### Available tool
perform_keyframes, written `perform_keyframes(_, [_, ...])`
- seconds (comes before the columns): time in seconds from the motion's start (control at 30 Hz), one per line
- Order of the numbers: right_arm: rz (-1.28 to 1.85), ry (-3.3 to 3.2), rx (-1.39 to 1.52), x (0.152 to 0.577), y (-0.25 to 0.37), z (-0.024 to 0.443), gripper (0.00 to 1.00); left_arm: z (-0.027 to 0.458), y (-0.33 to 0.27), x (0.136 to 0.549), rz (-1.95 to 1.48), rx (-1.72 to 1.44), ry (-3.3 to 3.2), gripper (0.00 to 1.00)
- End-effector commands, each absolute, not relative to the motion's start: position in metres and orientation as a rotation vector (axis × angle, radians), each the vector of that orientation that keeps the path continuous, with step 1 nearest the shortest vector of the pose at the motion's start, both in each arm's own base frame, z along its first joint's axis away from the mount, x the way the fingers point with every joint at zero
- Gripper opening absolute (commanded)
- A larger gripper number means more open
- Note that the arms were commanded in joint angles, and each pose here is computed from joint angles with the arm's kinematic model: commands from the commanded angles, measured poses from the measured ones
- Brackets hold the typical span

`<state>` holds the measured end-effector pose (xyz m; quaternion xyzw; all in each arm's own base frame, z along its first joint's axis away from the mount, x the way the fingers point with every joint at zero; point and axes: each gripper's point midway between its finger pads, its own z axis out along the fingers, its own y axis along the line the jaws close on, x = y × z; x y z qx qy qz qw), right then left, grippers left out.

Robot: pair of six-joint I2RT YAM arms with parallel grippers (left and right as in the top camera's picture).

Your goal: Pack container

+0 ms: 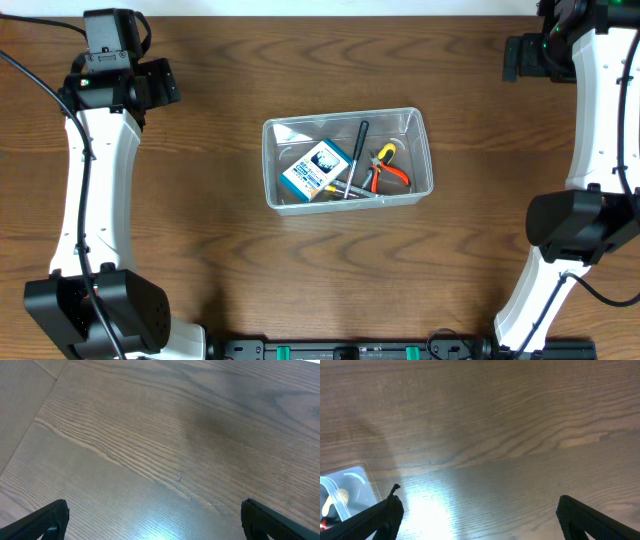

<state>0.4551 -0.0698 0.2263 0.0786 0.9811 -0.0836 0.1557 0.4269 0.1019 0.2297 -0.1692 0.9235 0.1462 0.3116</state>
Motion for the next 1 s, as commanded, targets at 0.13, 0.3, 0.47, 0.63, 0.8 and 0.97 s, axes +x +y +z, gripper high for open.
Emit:
perform_keyframes(0.13, [-0.236, 2.715, 0.227, 0.447, -0.063, 0.265, 0.99, 0.237, 0.104, 0.426, 0.391, -0.464, 2.418, 0.98])
perform_keyframes(0.3, [-0.211, 2.575, 0.181, 0.423, -0.045, 0.324, 0.99, 0.237, 0.104, 0.426, 0.391, -0.464, 2.418, 0.98])
perform_keyframes(0.47, [-0.176, 2.424, 0.130, 0.388, -0.025, 0.384, 0.99, 0.237, 0.104, 0.426, 0.391, -0.464, 2.418, 0.98])
perform_keyframes(0.63, [-0.127, 2.274, 0.071, 0.343, -0.005, 0.436, 0.99, 0.237, 0.104, 0.426, 0.391, -0.464, 2.418, 0.98])
perform_keyframes(0.8, [-0.073, 2.135, 0.014, 0.294, 0.010, 0.478, 0.99, 0.237, 0.104, 0.426, 0.391, -0.464, 2.418, 0.98])
perform_keyframes(0.97, [-0.052, 2.028, 0.010, 0.252, 0.008, 0.502, 0.99, 0.237, 0.104, 0.426, 0.391, -0.464, 2.418, 0.98])
